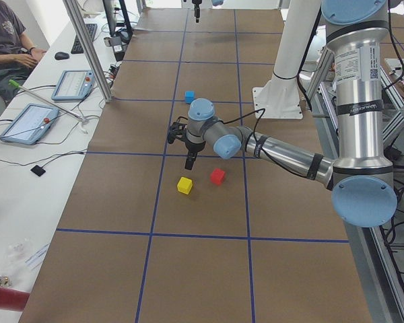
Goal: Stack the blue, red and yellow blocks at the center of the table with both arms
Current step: 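Lower the left gripper onto the red cube and close on it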
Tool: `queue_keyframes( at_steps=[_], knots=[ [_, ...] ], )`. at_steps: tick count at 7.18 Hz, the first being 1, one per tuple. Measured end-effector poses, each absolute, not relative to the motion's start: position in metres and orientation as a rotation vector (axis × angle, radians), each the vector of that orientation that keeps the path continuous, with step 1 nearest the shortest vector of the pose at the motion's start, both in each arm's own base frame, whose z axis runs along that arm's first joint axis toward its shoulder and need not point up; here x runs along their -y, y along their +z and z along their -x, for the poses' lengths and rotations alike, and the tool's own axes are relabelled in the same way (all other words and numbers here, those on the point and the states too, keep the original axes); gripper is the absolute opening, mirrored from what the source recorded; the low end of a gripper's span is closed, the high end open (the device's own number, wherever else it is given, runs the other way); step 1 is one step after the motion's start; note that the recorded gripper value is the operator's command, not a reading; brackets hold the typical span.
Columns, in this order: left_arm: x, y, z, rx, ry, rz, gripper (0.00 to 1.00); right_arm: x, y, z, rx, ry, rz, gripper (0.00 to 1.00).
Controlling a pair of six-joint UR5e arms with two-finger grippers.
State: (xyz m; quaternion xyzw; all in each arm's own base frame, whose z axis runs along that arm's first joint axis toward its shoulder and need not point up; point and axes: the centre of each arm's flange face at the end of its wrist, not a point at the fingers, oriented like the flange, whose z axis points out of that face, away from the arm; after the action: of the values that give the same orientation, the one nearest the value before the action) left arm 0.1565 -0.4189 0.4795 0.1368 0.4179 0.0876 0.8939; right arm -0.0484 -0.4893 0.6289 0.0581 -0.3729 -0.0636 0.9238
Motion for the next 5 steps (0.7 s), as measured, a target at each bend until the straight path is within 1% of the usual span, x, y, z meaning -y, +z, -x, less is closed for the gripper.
queue_keyframes(
  at_steps=[5],
  knots=[
    [0.374,0.512,-0.228,-0.808,0.354,-0.223,1.00,0.488,0.631,0.045,0.763,-0.124,-0.118,1.00]
  ],
)
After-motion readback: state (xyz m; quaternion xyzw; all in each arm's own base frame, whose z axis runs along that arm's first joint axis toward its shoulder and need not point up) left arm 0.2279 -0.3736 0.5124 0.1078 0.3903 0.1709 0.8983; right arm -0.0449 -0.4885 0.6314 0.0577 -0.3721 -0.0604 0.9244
